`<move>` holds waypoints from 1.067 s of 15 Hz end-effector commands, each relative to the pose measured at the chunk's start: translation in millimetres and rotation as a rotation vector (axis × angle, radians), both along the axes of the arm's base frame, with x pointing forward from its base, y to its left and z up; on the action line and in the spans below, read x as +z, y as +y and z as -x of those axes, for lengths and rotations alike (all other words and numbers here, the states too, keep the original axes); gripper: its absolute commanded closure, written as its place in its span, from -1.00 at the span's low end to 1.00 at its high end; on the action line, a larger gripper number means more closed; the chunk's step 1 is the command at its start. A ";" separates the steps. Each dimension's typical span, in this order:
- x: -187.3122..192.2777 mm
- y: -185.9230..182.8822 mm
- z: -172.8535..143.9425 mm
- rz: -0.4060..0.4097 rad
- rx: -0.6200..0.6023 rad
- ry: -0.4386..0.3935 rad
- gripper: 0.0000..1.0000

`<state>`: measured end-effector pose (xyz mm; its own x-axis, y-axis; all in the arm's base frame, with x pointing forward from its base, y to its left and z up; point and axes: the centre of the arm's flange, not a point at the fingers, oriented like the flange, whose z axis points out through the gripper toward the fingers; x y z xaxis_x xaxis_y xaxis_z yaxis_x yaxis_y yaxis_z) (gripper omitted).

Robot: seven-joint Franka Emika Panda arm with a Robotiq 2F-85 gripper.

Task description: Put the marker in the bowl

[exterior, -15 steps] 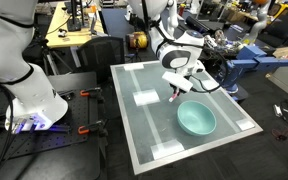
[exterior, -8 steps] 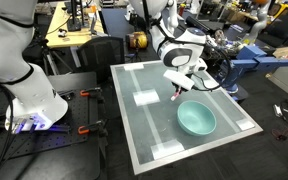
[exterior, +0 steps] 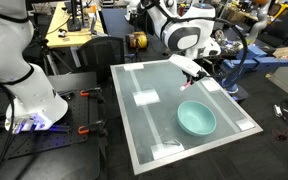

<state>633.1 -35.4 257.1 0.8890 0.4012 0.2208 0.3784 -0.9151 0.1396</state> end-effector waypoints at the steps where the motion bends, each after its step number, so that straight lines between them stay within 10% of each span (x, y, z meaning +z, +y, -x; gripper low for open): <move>1: 43.7 -11.1 20.6 0.037 -0.132 -0.055 0.90; 16: 38.2 -112.1 24.4 -0.004 -0.530 -0.001 0.90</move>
